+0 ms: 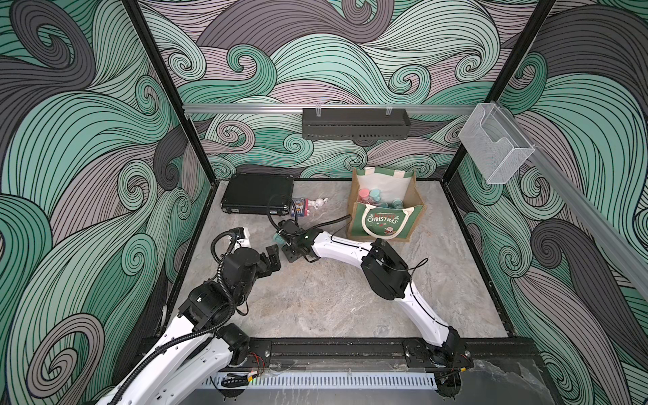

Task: Put the hourglass into the canvas bag
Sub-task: Pick up the hourglass from the center of the board.

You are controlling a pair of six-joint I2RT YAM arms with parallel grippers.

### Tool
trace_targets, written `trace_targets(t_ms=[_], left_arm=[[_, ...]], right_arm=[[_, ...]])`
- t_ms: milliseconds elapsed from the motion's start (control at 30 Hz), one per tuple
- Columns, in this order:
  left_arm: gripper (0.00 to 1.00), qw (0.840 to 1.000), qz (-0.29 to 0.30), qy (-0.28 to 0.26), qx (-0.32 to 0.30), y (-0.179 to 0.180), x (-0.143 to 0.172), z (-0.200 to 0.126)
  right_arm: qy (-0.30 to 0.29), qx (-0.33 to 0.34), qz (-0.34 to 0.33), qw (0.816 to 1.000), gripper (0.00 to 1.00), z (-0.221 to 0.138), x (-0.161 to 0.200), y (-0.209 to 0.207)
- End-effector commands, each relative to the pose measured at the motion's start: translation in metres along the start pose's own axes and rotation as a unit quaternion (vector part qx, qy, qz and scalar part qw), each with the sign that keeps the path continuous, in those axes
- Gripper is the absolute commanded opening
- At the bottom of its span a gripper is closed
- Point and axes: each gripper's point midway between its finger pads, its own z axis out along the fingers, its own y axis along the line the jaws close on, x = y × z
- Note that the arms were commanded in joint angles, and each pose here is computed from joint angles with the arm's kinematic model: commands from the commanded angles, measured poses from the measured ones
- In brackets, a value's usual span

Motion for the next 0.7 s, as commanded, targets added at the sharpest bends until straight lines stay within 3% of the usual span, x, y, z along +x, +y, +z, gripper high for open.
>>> trace_targets(t_ms=[0,300,667], left_arm=[[0.99,1.000,-0.004,-0.024,0.004,-0.004,-0.018,-0.008],[0.99,0.999,-0.003,-0.046,0.027,-0.012,-0.040,-0.025],[0.99,0.997,0.011,-0.048,0.065,-0.036,-0.054,-0.026]], right_arm=[[-0.039,-0.016,0.003,0.999,0.35,-0.033,-0.028,0.000],[-0.100,-0.039,0.036,0.994,0.29,-0.109,-0.056,-0.019],[-0.173,-0.020,0.100,0.980,0.25,-0.229,-0.067,-0.090]])
